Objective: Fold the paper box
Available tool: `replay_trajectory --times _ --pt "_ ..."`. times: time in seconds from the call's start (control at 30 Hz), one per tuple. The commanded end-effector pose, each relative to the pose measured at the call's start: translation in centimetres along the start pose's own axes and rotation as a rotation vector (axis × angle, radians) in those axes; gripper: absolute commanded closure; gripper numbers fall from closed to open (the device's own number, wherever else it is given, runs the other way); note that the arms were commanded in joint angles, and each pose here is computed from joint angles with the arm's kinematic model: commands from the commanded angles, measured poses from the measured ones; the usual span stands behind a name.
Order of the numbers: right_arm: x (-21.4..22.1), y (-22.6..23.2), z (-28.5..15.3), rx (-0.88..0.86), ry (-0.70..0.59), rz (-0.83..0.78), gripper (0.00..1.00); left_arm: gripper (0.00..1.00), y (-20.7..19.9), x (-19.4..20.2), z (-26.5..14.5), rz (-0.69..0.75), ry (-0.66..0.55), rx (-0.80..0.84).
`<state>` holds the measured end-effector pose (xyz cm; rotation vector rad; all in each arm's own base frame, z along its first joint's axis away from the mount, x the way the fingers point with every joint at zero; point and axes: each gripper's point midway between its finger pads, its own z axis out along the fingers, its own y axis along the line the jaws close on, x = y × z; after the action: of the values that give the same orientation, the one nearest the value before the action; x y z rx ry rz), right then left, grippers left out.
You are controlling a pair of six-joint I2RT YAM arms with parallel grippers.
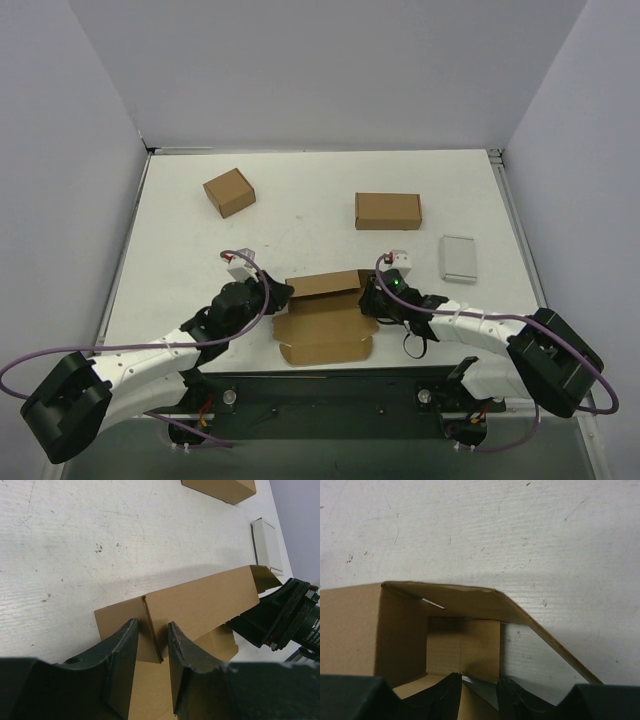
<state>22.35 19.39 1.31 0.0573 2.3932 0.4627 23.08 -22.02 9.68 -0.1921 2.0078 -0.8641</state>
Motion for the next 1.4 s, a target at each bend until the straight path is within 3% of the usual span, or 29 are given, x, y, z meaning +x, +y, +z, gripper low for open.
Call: replay_trajectory --times 0.0,0.4,1.03,1.17,1.23,1.37 --pt "-1.0 3.8 -0.8 -0.125 -0.056 -0.090 0.66 0.61 0.9 1.7 -0.2 0.021 0.064 -0.012" --pt "-2.2 6.0 -1.5 -0.222 -0.188 -0.219 0.66 0.61 0.7 1.7 -0.3 0.014 0.066 -0.008" --pt "0.5 6.6 0.5 -0.259 -0.094 -0.192 0.67 0.61 0.7 1.1 -0.3 0.012 0.053 -0.030" --pt "-0.1 7.0 -1.0 -0.262 -0.094 -0.193 0.54 0.62 1.2 0.5 -0.3 0.032 0.042 -0.071" --pt "-0.1 6.4 -2.3 -0.241 -0.085 -0.193 0.40 0.61 1.4 0.4 -0.3 0.044 0.042 -0.084" --pt "0.7 5.2 -4.9 -0.250 -0.069 -0.166 0.30 0.61 1.3 0.0 -0.2 0.051 0.034 -0.085"
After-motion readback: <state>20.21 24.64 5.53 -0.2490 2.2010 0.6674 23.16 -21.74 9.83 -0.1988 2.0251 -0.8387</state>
